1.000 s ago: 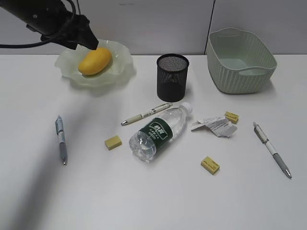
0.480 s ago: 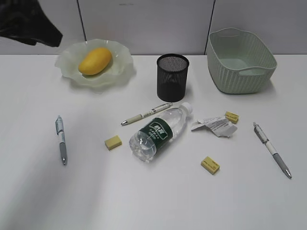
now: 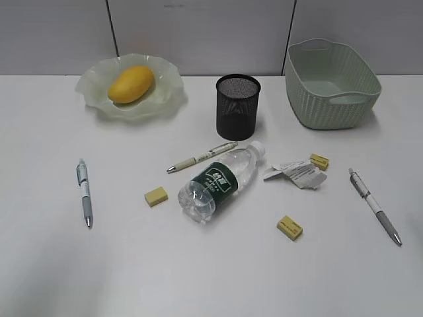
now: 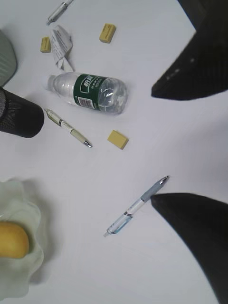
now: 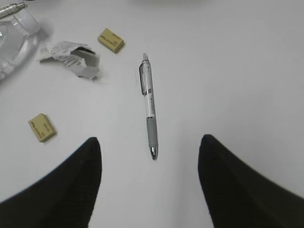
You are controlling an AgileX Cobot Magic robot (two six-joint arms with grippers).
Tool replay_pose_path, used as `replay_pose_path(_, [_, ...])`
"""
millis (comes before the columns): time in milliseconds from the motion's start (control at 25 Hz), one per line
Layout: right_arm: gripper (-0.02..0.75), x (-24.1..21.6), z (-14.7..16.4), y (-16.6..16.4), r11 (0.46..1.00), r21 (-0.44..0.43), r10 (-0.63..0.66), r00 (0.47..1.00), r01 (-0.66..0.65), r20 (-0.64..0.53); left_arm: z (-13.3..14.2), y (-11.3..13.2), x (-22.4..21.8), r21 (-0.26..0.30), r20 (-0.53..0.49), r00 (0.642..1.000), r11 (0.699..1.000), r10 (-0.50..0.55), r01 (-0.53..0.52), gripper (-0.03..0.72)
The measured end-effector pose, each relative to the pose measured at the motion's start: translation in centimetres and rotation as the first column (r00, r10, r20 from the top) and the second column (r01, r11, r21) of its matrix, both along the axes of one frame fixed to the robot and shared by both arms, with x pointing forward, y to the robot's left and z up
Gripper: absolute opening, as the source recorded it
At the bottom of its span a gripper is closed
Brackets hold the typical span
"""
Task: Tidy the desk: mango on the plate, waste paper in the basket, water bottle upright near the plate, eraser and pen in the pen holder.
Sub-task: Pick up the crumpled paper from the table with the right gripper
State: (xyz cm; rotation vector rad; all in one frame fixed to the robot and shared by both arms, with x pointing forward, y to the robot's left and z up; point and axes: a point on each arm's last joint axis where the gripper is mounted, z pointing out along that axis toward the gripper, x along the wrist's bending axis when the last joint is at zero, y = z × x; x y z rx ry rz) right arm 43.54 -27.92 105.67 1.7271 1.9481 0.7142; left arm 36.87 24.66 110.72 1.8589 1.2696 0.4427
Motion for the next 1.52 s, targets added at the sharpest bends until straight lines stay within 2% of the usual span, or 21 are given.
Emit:
replay_pose_path(160, [0.508,3.8,-0.1,1.7,0.996,-0.025,0.084,0.995,-0.085,-0.056,-0.5,1.2,-4.6,-0.039,0.082,0.996,0.999,0.04,-0.037,0.47])
replay_pose_path(280, [0.508,6.1,-0.7,4.2,0.985,-0.03,0.167,0.98,-0.171,-0.11,-0.9,2.5,-7.6,-0.03,0.11,0.989,0.995,0.1,-0.097,0.47])
replay_pose_path(480, [0.508,8.9,-3.0,8.2,0.961,-0.031,0.264,0.943,-0.275,-0.203,-1.6,4.7,-11.0,0.044,0.162,0.961,0.972,0.223,-0.232,0.47])
replay_pose_path(560, [0.508,9.8,-4.3,9.3,0.954,-0.032,0.282,0.929,-0.298,-0.241,-2.2,5.1,-11.4,0.063,0.162,0.954,0.962,0.252,-0.265,0.47])
replay_pose_path(720, [0.508,11.4,-7.3,10.5,0.948,-0.035,0.288,0.901,-0.316,-0.323,-4.1,5.1,-11.2,0.094,0.096,0.96,0.958,0.263,-0.272,0.47])
replay_pose_path(920, [0.508,13.1,-9.9,11.2,0.947,-0.038,0.28,0.88,-0.318,-0.383,-4.3,5.1,-11.1,0.093,0.094,0.96,0.958,0.264,-0.273,0.47])
replay_pose_path(1160, [0.508,14.9,-11.9,11.8,0.946,-0.046,0.279,0.879,-0.321,-0.386,-4.4,5.1,-11.0,0.093,0.093,0.96,0.957,0.265,-0.273,0.47])
replay_pose_path(1400, [0.508,16.4,-14.7,12.0,0.928,-0.101,0.29,0.865,-0.359,-0.411,-4.4,5.1,-11.0,0.093,0.093,0.96,0.957,0.265,-0.273,0.465])
replay_pose_path(1520, [0.454,16.7,-15.5,12.0,0.922,-0.115,0.295,0.863,-0.37,-0.411,-4.4,5.1,-11.0,0.093,0.093,0.96,0.957,0.265,-0.273,0.466])
